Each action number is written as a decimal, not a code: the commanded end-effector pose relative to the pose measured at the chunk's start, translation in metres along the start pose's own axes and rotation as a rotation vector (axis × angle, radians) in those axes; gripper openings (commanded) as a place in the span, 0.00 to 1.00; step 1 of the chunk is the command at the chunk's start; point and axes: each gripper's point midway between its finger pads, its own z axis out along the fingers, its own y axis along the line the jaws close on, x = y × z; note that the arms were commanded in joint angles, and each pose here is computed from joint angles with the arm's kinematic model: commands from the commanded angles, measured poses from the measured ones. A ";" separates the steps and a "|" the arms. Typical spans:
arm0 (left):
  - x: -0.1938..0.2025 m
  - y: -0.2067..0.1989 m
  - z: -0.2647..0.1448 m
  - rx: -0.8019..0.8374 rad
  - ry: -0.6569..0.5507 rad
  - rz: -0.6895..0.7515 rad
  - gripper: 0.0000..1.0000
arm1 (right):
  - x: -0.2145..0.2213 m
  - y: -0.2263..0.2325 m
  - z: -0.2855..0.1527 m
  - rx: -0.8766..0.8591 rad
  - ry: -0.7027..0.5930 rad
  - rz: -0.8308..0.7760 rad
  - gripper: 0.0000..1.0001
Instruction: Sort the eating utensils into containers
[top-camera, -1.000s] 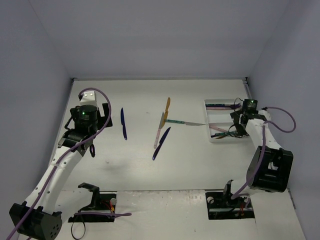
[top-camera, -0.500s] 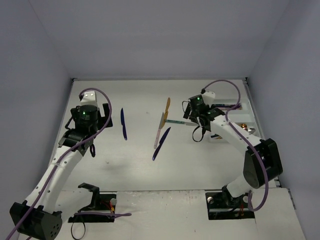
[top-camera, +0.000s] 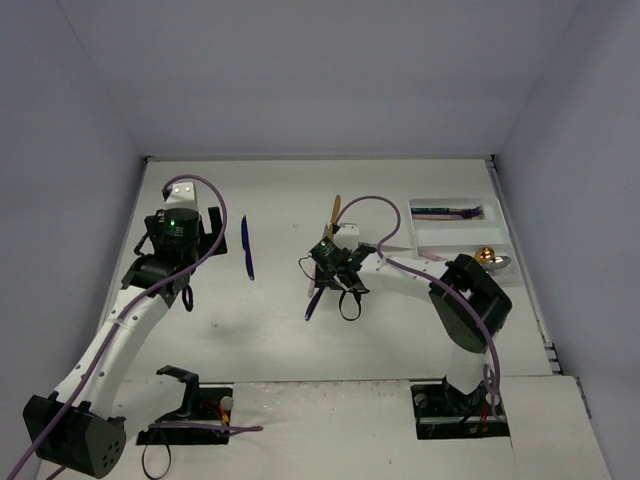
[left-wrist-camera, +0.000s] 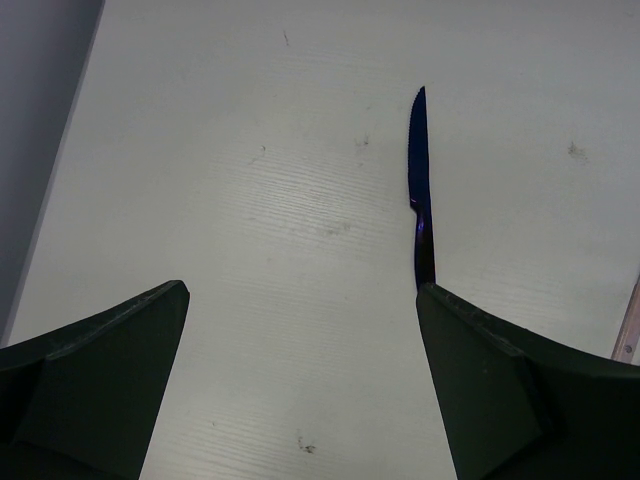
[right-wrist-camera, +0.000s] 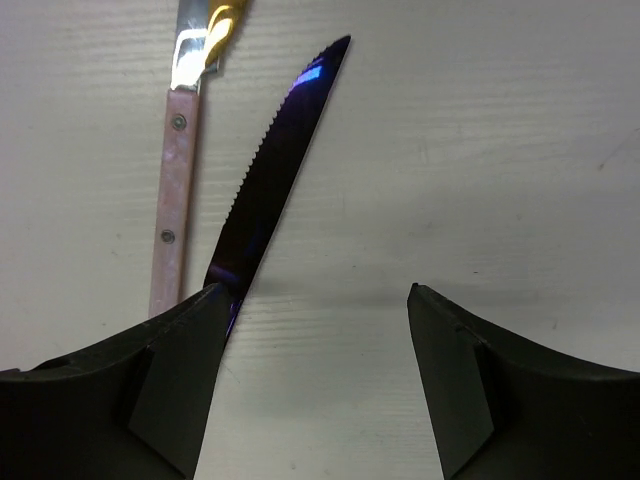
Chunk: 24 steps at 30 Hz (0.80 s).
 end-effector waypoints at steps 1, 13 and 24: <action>-0.016 0.001 0.000 -0.011 -0.052 -0.027 0.97 | -0.008 0.014 0.005 -0.007 -0.015 0.030 0.68; -0.016 0.001 0.001 -0.011 -0.050 -0.025 0.97 | 0.009 0.031 0.031 -0.029 0.071 -0.067 0.64; -0.017 0.001 -0.001 -0.008 -0.054 -0.027 0.97 | 0.000 0.061 0.064 -0.114 0.125 -0.226 0.55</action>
